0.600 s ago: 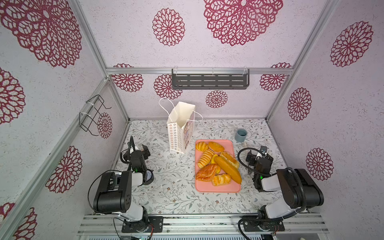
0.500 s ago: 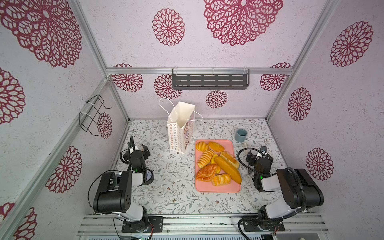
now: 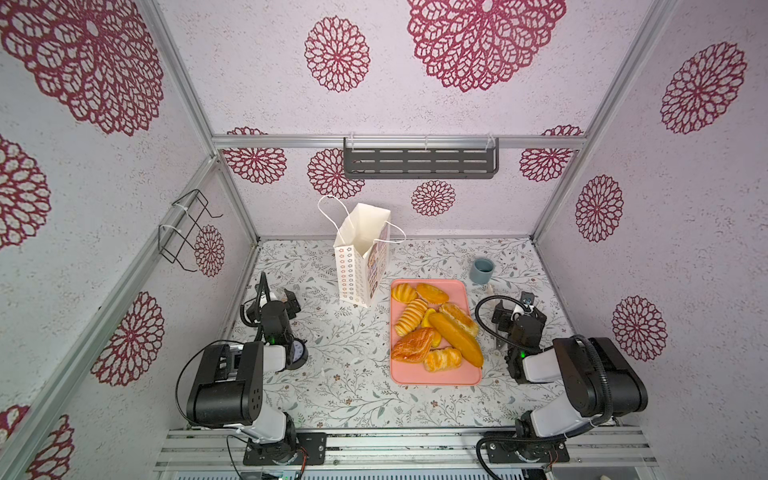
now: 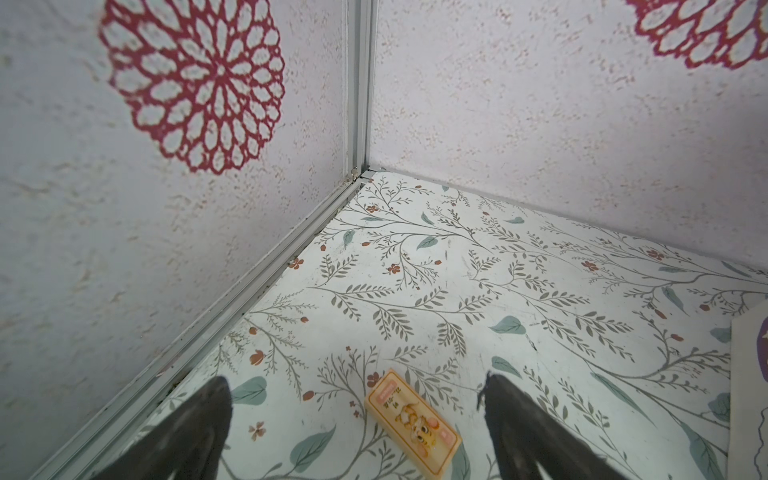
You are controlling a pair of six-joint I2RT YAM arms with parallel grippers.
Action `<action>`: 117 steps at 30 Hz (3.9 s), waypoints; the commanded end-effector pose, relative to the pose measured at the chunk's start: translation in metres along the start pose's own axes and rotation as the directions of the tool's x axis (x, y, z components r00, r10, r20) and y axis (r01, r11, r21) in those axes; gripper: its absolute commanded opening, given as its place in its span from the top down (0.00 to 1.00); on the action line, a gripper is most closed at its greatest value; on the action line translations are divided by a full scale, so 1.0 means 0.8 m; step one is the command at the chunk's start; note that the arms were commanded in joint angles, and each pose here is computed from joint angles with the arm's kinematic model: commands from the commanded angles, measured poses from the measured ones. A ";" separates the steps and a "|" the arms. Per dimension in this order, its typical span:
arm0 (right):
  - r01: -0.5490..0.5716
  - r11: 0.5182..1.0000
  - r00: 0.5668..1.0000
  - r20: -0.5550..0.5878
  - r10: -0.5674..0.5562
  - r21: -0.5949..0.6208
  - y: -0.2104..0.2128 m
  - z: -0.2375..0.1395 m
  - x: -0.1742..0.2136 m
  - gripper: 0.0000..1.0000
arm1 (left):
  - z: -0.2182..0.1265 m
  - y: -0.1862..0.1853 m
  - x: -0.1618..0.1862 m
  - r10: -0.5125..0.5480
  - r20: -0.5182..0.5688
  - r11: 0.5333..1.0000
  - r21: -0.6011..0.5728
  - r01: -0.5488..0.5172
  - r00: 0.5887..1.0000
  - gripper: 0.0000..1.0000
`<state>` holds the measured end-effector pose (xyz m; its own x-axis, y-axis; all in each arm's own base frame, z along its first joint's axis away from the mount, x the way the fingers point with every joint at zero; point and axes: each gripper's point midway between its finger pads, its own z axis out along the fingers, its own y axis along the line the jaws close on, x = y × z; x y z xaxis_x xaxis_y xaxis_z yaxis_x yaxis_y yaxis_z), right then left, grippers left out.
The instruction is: Place the fake bread into the paper bag
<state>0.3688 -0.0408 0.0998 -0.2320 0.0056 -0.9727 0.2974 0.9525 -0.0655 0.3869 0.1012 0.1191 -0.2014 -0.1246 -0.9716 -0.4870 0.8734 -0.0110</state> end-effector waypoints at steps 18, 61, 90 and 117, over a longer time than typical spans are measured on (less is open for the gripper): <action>-0.041 0.999 0.997 0.059 0.041 0.001 -0.001 -0.004 -0.020 0.01 | 0.001 -0.001 -0.007 0.009 0.021 1.000 0.002 -0.009 1.000 0.03; -0.052 0.999 0.997 0.064 0.051 0.014 -0.005 -0.005 -0.027 0.01 | 0.001 -0.003 -0.011 0.007 0.030 1.000 0.013 -0.008 1.000 0.03; -0.381 0.873 0.857 -0.470 0.211 -0.304 0.059 -0.135 -0.186 0.31 | -0.101 -0.138 -0.267 -0.050 -0.409 0.863 0.441 0.245 0.911 0.07; -0.477 0.790 0.763 -0.627 0.155 -0.385 0.116 -0.201 -0.158 0.30 | -0.029 -0.338 -0.186 0.323 -0.486 0.859 0.510 -0.037 0.812 0.18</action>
<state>0.2805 0.0922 0.2449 -0.7205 0.3211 -0.6147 -0.0047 0.8841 0.4673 0.5278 -0.1276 0.2767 -0.7202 -0.0831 -0.6888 0.0158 0.9906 -0.1361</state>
